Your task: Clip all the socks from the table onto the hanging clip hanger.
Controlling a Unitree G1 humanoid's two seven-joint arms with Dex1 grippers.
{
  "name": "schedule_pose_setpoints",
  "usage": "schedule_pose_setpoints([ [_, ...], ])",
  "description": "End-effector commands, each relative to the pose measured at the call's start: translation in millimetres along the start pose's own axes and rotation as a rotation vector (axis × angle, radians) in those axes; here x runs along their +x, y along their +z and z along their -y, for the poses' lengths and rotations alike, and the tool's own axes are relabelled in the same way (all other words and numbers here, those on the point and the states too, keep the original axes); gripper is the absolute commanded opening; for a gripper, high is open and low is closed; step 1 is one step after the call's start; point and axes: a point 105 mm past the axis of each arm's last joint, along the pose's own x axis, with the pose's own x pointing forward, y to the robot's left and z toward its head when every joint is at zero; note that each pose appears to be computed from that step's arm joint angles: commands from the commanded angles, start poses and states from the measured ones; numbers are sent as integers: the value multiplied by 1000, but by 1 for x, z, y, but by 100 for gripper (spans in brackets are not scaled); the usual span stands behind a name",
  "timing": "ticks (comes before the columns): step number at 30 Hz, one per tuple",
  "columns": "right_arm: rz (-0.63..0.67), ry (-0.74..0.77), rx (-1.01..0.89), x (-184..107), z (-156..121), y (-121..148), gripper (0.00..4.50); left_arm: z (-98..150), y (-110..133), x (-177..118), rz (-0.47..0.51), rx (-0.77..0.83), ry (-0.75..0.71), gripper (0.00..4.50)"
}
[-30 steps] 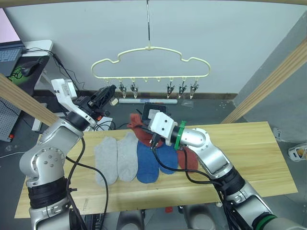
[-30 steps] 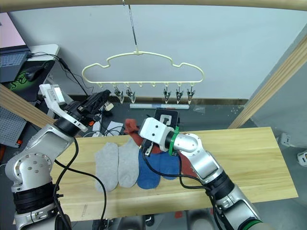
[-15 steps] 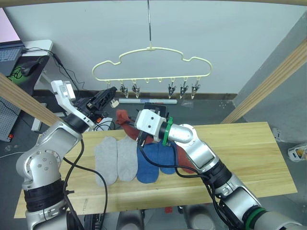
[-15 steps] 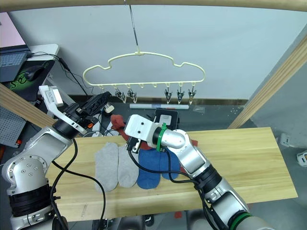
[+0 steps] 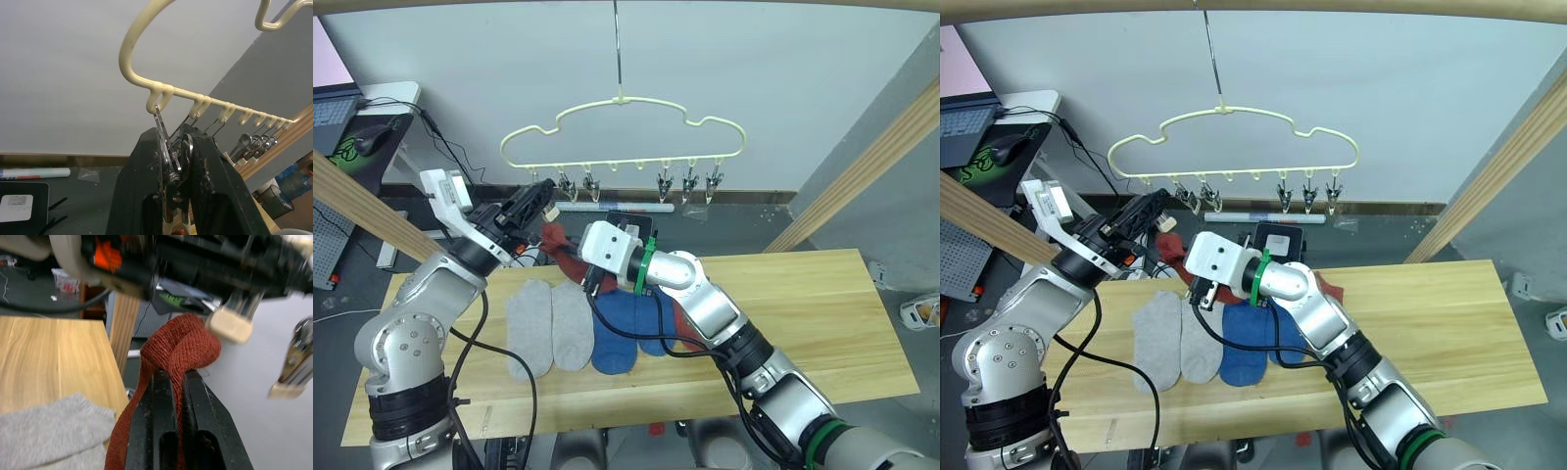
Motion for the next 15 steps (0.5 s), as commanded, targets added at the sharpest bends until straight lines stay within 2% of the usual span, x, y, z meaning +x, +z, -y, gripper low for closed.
schedule_pose_setpoints([
  [1, 73, -32, -26, 1, 6, 18, 0, 7, 6, -2, 29, 34, -16, 35],
  [15, 97, -83, -2, -1, 8, 19, 0, 3, 10, -4, 48, -4, 4, 35],
])
